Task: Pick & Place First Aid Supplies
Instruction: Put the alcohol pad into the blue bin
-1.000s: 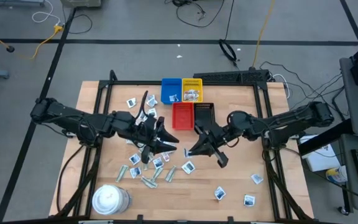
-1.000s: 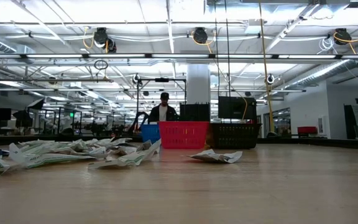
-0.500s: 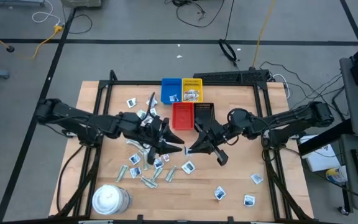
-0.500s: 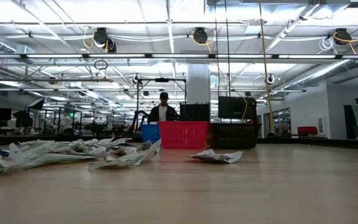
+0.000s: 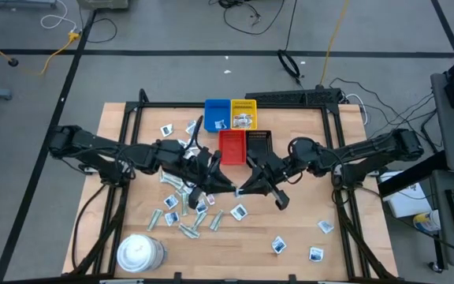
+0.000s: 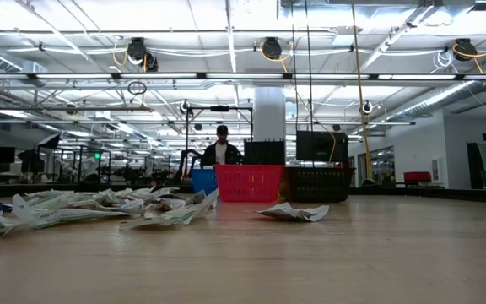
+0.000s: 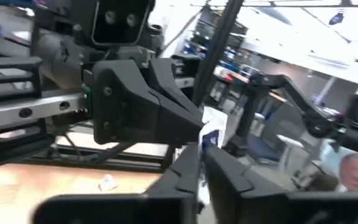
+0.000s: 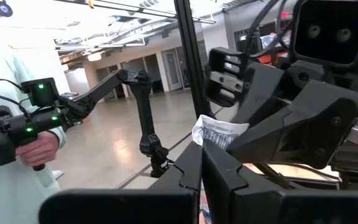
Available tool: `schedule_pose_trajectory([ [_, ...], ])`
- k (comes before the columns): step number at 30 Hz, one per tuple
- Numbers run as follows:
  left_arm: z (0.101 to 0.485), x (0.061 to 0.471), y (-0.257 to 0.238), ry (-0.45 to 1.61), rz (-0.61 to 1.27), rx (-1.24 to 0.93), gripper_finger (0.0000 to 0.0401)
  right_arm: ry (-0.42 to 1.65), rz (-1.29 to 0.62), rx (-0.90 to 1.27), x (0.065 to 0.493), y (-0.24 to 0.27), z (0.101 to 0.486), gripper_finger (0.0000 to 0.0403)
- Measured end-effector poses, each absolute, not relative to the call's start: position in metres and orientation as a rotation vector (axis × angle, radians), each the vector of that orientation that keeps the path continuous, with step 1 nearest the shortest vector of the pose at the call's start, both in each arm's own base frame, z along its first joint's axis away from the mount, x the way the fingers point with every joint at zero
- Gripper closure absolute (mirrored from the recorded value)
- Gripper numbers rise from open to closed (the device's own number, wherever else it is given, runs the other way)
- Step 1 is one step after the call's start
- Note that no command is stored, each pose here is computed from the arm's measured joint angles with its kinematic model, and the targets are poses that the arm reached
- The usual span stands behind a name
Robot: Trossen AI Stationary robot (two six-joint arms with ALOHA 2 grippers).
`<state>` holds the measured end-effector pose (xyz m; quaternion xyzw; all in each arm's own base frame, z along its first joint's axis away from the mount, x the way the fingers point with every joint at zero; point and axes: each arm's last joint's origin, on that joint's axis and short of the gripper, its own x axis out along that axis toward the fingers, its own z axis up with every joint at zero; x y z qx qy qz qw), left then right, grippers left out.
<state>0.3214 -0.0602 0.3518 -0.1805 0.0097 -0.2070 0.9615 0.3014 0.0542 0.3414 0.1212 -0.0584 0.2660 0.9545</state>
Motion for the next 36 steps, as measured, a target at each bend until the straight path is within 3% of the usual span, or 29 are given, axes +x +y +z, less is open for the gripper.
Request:
schedule_pose_trajectory([
  [7,0.352,0.322,-0.058,0.026,-0.428,-0.378,0.0398,-0.117,0.537,0.253,0.301,0.054,0.341,0.0399],
  [12,0.35,0.32,-0.046,0.081,-0.392,-0.415,0.0399,-0.061,0.519,0.348,0.297,0.048,0.344,0.0358],
  [17,0.339,0.313,-0.029,0.257,-0.37,-0.436,0.04,0.024,0.511,0.332,0.278,0.044,0.35,0.0303],
  [22,0.325,0.305,-0.01,0.434,-0.347,-0.477,0.04,0.044,0.511,0.34,0.261,0.042,0.359,0.0274],
  [36,0.326,0.31,0.043,0.994,-0.225,-0.323,0.0401,-0.04,0.528,0.325,0.24,0.04,0.378,0.0277],
])
